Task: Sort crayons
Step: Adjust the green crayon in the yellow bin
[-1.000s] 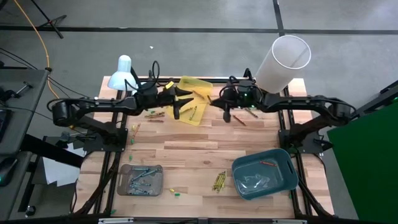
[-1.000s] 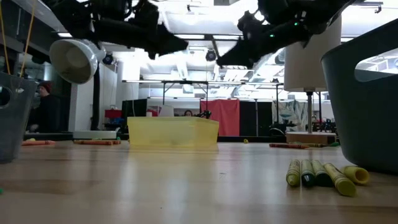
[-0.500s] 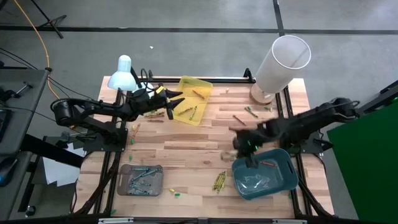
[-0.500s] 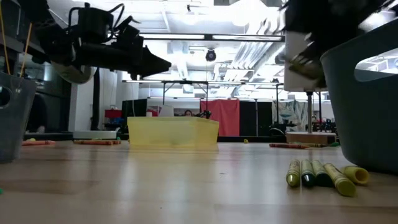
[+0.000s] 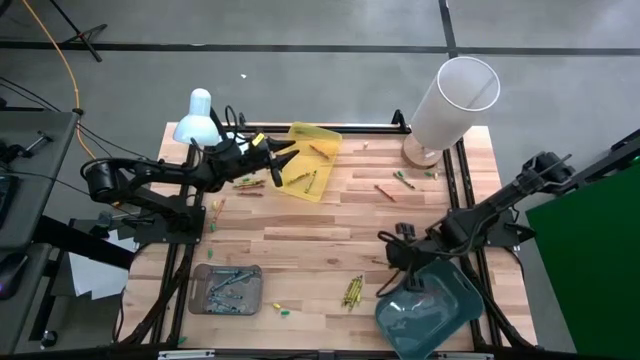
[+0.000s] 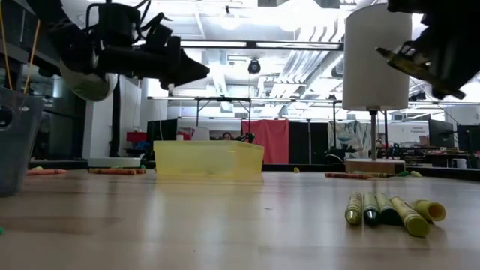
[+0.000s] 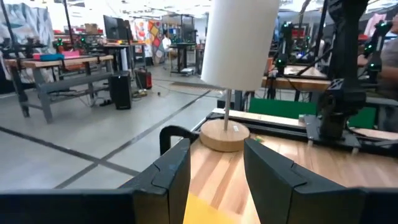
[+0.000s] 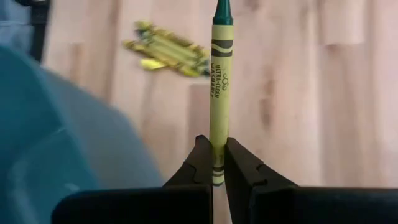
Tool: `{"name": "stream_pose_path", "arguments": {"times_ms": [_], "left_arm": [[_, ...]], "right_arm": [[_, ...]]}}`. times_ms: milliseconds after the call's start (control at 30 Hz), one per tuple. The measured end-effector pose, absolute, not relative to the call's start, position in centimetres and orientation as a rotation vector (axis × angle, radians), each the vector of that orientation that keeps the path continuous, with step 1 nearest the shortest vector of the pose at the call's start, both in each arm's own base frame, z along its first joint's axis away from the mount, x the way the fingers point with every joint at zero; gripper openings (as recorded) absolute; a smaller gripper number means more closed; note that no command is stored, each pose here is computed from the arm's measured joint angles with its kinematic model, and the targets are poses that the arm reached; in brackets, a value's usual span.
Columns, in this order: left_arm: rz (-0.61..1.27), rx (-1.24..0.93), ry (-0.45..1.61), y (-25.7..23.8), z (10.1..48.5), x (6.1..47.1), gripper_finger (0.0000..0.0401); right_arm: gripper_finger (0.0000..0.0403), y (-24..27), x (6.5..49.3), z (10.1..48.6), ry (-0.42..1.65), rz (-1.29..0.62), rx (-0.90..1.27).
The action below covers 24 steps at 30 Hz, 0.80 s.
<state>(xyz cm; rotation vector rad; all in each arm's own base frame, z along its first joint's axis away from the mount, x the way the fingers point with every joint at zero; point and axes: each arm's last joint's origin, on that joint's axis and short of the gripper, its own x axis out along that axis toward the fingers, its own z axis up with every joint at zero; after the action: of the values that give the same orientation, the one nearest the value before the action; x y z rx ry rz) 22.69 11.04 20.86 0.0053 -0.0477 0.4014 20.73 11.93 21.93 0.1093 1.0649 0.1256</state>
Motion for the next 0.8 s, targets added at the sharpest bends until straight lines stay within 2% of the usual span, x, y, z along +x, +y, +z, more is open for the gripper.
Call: {"name": "stream_pose_path", "arguments": {"times_ms": [367,600,800], "left_arm": [[0.365,0.011,-0.01,10.4,21.2,23.5,0.0133],[0.415,0.004,0.042,10.5,20.7,23.5,0.0134],[0.475,0.146,0.034,11.6,21.9,23.7,0.0134]], "right_arm": [[0.0001,10.3,20.0,24.1,0.907,0.067,-0.076],[0.0,8.6,20.3,25.0,0.859,0.029,-0.127],[0.0,5.0,22.1,25.5,0.789,-0.044,-0.241]]}}
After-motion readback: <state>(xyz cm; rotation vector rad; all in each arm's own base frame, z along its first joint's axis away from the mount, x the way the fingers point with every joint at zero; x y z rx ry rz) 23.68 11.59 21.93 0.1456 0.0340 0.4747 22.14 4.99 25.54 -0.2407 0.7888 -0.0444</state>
